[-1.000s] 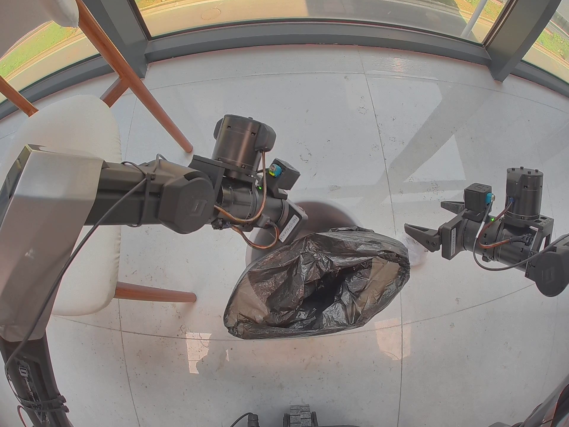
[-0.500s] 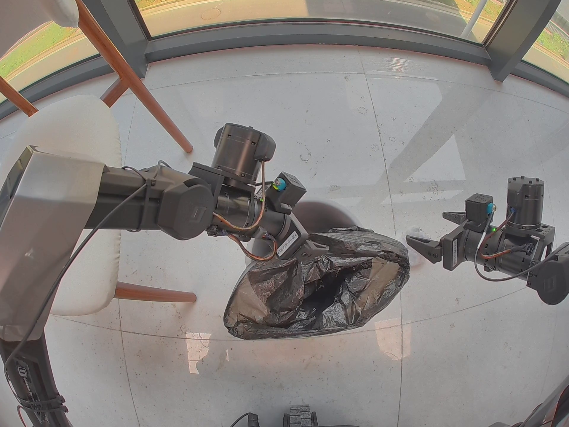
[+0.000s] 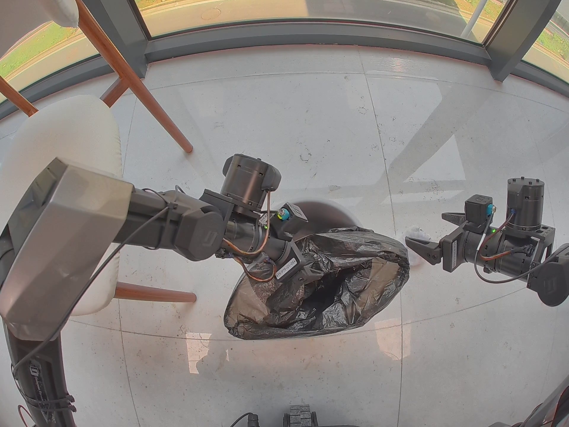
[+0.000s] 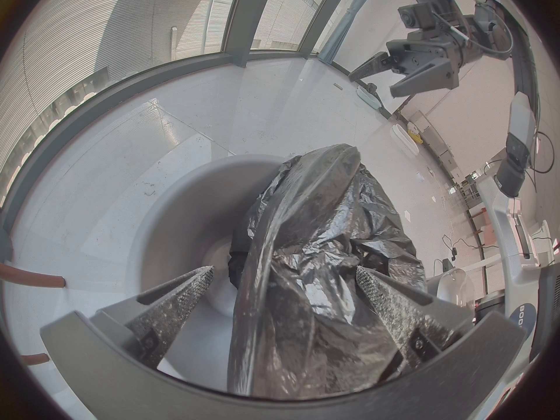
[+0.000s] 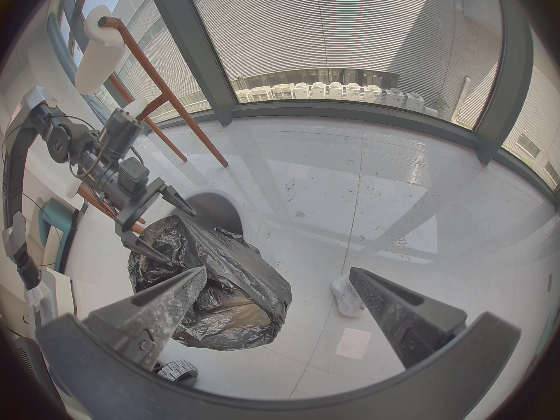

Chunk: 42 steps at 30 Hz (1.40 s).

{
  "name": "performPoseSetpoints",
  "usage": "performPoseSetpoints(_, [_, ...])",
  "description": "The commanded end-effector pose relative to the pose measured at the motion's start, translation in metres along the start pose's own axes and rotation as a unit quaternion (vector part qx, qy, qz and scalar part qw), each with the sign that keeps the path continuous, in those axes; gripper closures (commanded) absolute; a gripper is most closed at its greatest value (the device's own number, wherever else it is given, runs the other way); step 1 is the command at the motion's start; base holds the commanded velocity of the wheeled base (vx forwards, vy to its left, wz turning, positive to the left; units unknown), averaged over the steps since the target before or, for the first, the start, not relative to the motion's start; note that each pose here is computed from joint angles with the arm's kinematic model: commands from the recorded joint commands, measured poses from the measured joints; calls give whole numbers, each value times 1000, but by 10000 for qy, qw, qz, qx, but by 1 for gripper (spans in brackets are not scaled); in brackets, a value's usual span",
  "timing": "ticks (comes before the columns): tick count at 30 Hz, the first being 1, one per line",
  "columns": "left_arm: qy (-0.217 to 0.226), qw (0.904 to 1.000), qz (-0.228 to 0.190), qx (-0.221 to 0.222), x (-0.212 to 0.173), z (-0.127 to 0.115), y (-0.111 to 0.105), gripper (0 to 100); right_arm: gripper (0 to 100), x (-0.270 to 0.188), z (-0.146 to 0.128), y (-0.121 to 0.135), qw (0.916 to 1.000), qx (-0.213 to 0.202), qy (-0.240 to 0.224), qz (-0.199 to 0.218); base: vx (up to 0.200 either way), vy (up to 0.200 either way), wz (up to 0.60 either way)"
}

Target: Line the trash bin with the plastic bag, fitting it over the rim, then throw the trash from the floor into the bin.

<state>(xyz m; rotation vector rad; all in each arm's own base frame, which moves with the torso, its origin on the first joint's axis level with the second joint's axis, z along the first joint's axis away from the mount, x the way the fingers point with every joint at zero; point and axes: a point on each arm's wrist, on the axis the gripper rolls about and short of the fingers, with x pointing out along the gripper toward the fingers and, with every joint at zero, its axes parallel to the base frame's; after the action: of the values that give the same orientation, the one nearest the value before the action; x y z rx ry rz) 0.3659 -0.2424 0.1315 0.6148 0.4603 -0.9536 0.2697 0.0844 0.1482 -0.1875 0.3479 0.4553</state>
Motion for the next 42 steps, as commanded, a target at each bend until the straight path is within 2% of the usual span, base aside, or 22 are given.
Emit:
performPoseSetpoints(1, [90, 9999, -52, -49, 23, -12, -1, 0, 0, 0, 0, 1, 10000, -8, 1, 19, 0, 0, 0])
performPoseSetpoints(5, [81, 9999, -54, -42, 26, -14, -2, 0, 0, -2, 3, 4, 10000, -31, -48, 54, 0, 0, 0])
performPoseSetpoints(6, [81, 9999, -54, -58, 27, -14, -2, 100, 0, -2, 2, 4, 10000, -25, -41, 62, 0, 0, 0])
performPoseSetpoints(11, [-31, 10000, 5, -35, 27, -10, 0, 100, 0, -2, 2, 4, 10000, -24, -34, 63, 0, 0, 0])
performPoseSetpoints(16, [-311, 9993, 212, -11, 14, 8, 10, 100, 0, -2, -1, 5, 10000, -19, 4, 69, 0, 0, 0])
performPoseSetpoints(22, [-654, 9965, 462, -251, 0, 28, 22, 100, 0, -3, 0, 4, 10000, -17, -3, 61, 0, 0, 0])
performPoseSetpoints(32, [-913, 9863, 1324, -369, -14, 41, 64, 100, 0, -4, 0, 4, 10000, -16, -17, 52, 0, 0, 0])
performPoseSetpoints(42, [-1065, 9830, 1399, -532, -11, 47, 69, 100, 0, -4, 0, 3, 10000, -3, -16, 37, 0, 0, 0])
